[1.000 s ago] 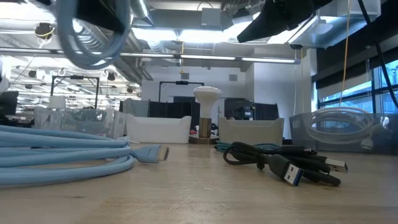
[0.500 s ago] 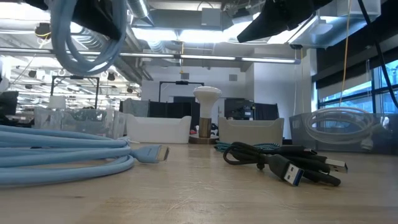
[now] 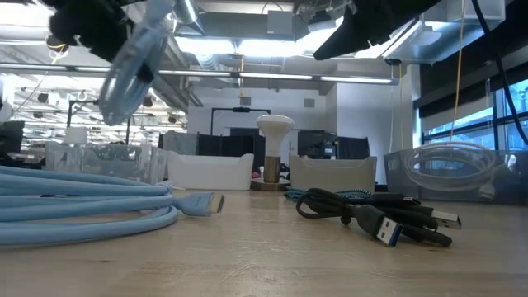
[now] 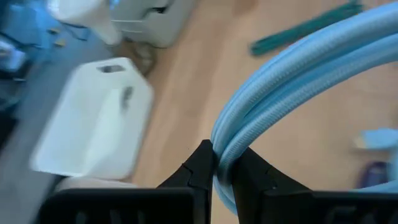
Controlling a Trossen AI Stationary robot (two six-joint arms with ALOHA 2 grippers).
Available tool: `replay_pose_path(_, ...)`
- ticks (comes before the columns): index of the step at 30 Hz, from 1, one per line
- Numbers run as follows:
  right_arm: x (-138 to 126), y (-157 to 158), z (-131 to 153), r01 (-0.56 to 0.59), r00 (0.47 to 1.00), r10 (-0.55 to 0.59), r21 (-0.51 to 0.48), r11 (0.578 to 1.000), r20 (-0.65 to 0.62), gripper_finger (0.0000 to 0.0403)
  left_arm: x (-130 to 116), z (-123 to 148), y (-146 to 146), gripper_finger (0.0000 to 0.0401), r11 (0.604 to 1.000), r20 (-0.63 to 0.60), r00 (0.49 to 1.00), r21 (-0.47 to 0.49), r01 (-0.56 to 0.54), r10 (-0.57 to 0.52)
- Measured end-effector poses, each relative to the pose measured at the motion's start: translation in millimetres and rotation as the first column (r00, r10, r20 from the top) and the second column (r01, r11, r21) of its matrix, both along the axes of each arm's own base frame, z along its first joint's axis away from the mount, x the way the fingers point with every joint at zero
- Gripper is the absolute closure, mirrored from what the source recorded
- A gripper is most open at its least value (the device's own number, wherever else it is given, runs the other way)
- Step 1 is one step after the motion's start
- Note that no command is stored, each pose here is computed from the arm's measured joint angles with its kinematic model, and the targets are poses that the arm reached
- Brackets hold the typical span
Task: Pick & Place USB Port
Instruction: Put the blue HDMI cable into the transparent bin
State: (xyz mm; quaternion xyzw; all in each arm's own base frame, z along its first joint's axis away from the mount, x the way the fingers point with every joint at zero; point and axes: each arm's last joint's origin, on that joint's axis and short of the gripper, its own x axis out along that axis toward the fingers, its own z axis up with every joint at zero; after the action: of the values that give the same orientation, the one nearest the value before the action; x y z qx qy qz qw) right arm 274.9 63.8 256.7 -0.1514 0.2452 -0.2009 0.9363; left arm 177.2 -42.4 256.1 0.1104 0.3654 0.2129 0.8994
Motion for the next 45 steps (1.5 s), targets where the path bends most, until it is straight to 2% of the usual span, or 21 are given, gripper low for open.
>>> replay_pose_path(6, 0.3, 1.3, -0.4, -0.036, 0.999, 0.036, 0.023, 0.999, -0.005, 0.0244, 0.9, 4.9, 8.1, 0.0374, 0.995, 0.002, 0.999, 0.081, -0.051, 0.051)
replay_pose_path(11, 0.3, 1.1, -0.4, -0.033, 0.999, 0.033, 0.02, 0.999, -0.005, 0.0244, 1.7, 8.2, 19.9, 0.0374, 0.969, 0.044, 0.985, 0.175, -0.172, 0.167)
replay_pose_path(14, 0.3, 0.6, -0.4, -0.027, 1.0, 0.027, 0.017, 1.0, -0.005, 0.0244, 1.4, 5.6, 26.6, 0.0374, 0.983, 0.003, 0.988, 0.101, -0.155, 0.155)
replay_pose_path(17, 0.0, -0.4, -0.1, 0.003, 1.0, -0.003, -0.002, 1.0, -0.001, 0.0244, -1.0, -0.9, 29.9, 0.0374, 0.994, -0.096, 0.992, -0.057, -0.091, 0.085)
replay_pose_path(20, -0.4, -0.6, -0.5, 0.007, 1.0, -0.007, -0.006, 1.0, -0.007, 0.0244, -13.8, -8.5, 31.5, 0.0374, 0.976, -0.239, 0.966, -0.161, -0.144, 0.103)
replay_pose_path(22, -0.3, -0.9, -0.5, 0.009, 1.0, -0.009, -0.007, 1.0, -0.006, 0.0244, -25.7, -6.9, 30.4, 0.0374, 0.946, -0.346, 0.928, -0.233, -0.225, 0.135)
replay_pose_path(25, -0.8, -2.0, 0.0, 0.051, 0.999, -0.051, -0.033, 0.998, 0.002, 0.0244, -38.2, 0.3, 25.7, 0.0374, 0.874, -0.462, 0.877, -0.359, -0.326, 0.137)
replay_pose_path(28, -0.9, -2.2, 0.1, 0.059, 0.998, -0.058, -0.037, 0.998, 0.004, 0.0244, -41.7, -1.7, 21.6, 0.0374, 0.823, -0.516, 0.852, -0.446, -0.351, 0.084)
replay_pose_path(30, -0.9, -2.2, 0.1, 0.058, 0.998, -0.058, -0.037, 0.998, 0.003, 0.0244, -40.4, -14.0, 20.1, 0.0374, 0.818, -0.546, 0.837, -0.462, -0.342, 0.041)
replay_pose_path(33, -0.8, -1.8, 0.0, 0.045, 0.999, -0.045, -0.029, 0.999, 0.001, 0.0244, -40.1, -41.1, 19.2, 0.0374, 0.824, -0.623, 0.782, -0.451, -0.343, -0.015)
replay_pose_path(37, -0.4, -0.9, -0.4, 0.013, 1.0, -0.013, -0.01, 1.0, -0.005, 0.0244, -42.3, -63.9, 22.0, 0.0372, 0.833, -0.714, 0.7, -0.389, -0.393, -0.003)
replay_pose_path(40, 0.0, 0.1, -0.8, -0.02, 1.0, 0.021, 0.011, 1.0, -0.011, 0.0244, -35.8, -68.1, 22.8, 0.0338, 0.84, -0.688, 0.726, -0.388, -0.378, 0.008)
replay_pose_path(45, 0.7, 1.9, -1.4, -0.076, 0.997, 0.077, 0.045, 0.996, -0.018, 0.0244, -28.1, -69.1, 21.5, 0.0267, 0.847, -0.637, 0.77, -0.428, -0.315, -0.036)
